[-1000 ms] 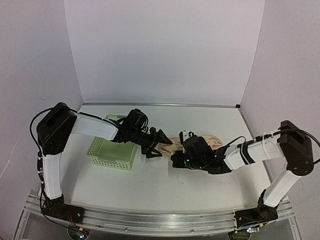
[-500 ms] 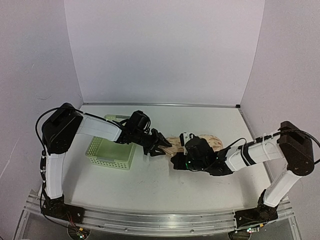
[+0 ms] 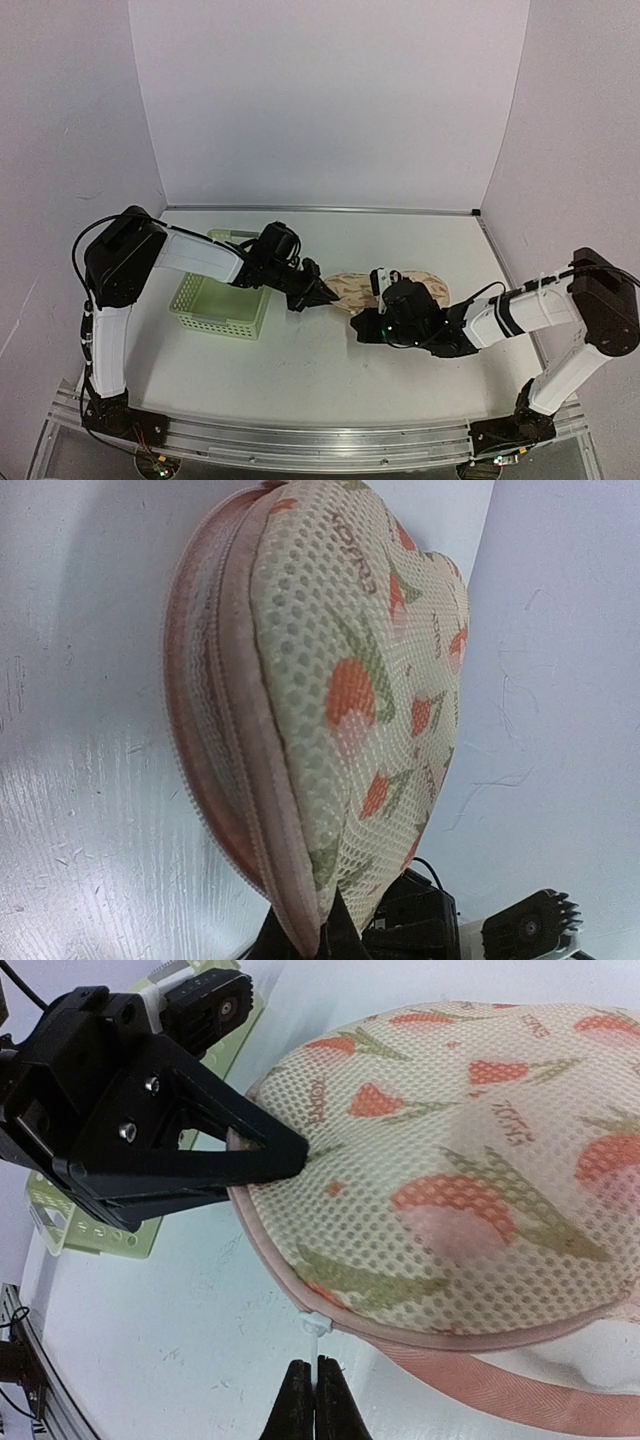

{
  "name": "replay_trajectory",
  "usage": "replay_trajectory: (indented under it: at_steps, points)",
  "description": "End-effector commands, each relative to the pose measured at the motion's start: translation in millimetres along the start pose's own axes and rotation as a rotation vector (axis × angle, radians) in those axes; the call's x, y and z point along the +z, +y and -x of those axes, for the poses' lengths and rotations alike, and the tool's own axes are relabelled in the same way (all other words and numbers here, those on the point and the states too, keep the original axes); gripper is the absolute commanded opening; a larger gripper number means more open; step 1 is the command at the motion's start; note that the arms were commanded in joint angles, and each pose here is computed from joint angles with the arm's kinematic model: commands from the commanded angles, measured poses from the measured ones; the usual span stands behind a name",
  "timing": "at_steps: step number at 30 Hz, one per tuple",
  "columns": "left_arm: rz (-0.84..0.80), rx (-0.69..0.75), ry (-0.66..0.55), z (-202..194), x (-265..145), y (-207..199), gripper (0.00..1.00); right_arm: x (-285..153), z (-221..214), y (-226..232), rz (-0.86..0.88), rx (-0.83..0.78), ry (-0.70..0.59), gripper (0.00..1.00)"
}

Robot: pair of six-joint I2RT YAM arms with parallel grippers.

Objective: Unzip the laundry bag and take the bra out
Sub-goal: Unzip the zipper of the laundry bag.

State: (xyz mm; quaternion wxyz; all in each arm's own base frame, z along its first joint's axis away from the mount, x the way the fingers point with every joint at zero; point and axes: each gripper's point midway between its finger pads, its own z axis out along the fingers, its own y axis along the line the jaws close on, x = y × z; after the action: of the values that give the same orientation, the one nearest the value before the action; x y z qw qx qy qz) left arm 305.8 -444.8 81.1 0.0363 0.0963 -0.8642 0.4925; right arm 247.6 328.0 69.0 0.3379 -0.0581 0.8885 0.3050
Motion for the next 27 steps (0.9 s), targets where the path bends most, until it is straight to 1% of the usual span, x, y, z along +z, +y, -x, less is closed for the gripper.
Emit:
replay_trajectory:
  at_steps: [1,6,14,21,27]
  points:
    - [-0.087,0.082,-0.056,16,-20,-38,0.0,-16,15,-3,-0.005,0.01,-0.076,0.0]
    - [-0.106,0.125,-0.046,12,-29,-46,0.0,-29,14,-30,-0.057,0.031,-0.092,0.0]
    - [-0.11,0.165,-0.045,11,-43,-43,0.0,-48,14,-78,-0.149,0.065,-0.104,0.0]
    - [-0.116,0.18,-0.076,20,-60,-43,0.0,-67,4,-110,-0.227,0.096,-0.102,0.0]
    - [-0.12,0.206,-0.098,35,-75,-44,0.0,-82,-6,-131,-0.291,0.144,-0.106,0.0]
